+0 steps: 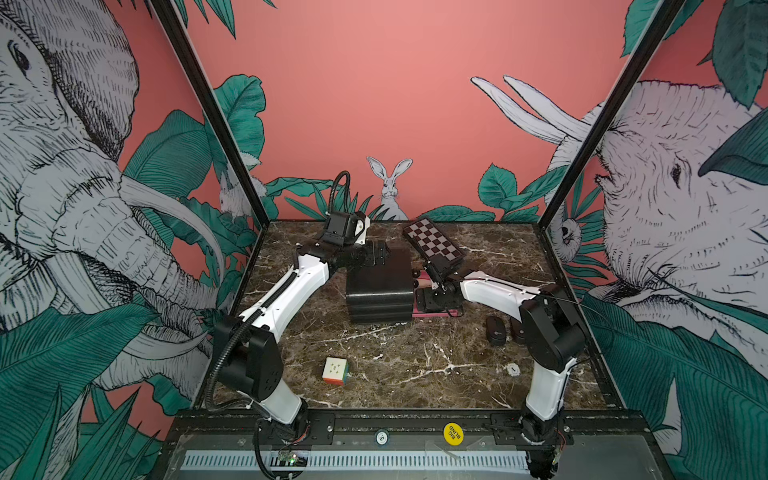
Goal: Take the mice out of the drawer
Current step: Pick up the mouse from the drawer.
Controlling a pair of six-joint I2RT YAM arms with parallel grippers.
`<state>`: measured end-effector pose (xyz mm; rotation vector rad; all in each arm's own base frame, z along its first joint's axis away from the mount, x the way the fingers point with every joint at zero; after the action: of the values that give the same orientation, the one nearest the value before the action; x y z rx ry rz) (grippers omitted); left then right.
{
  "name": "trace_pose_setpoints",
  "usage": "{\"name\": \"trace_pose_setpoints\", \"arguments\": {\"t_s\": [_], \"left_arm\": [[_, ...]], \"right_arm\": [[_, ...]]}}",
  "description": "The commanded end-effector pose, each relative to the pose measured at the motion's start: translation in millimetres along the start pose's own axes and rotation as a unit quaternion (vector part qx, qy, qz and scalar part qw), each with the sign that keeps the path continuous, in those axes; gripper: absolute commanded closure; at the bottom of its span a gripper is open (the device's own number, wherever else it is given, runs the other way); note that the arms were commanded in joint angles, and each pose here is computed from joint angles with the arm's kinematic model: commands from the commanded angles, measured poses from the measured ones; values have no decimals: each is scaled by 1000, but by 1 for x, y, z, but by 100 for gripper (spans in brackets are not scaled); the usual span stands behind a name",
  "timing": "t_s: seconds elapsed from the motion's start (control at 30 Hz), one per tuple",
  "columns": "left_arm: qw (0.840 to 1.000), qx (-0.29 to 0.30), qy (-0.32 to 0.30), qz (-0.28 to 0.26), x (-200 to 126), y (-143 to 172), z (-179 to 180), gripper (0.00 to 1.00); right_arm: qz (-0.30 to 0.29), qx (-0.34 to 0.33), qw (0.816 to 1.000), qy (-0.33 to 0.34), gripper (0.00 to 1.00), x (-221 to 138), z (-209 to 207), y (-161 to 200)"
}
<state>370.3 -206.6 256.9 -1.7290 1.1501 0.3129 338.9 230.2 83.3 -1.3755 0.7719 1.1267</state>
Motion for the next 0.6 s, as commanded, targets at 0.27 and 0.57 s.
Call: {"name": "trace_pose_setpoints", "arguments": {"t_s": [0.27,0.57], "left_arm": [[998,-12,-25,60,4,28,13,8],[998,-10,-20,64,7,30,13,8]], "right_arm": [[-19,10,998,65,1,14,2,-10],[-29,19,997,73,1,13,-1,-9]]}}
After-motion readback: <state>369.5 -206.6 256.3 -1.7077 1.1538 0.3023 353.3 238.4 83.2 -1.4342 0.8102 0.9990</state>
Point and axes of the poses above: each gripper's point midway between its finger pads, its own x axis out along the fingers, its own z axis along the line the jaws close on, y = z × x, the point moved 4 cm from there along -x, back along the fingers, and after that the axes turned 2 degrees about -x, right-handed, at the moved point
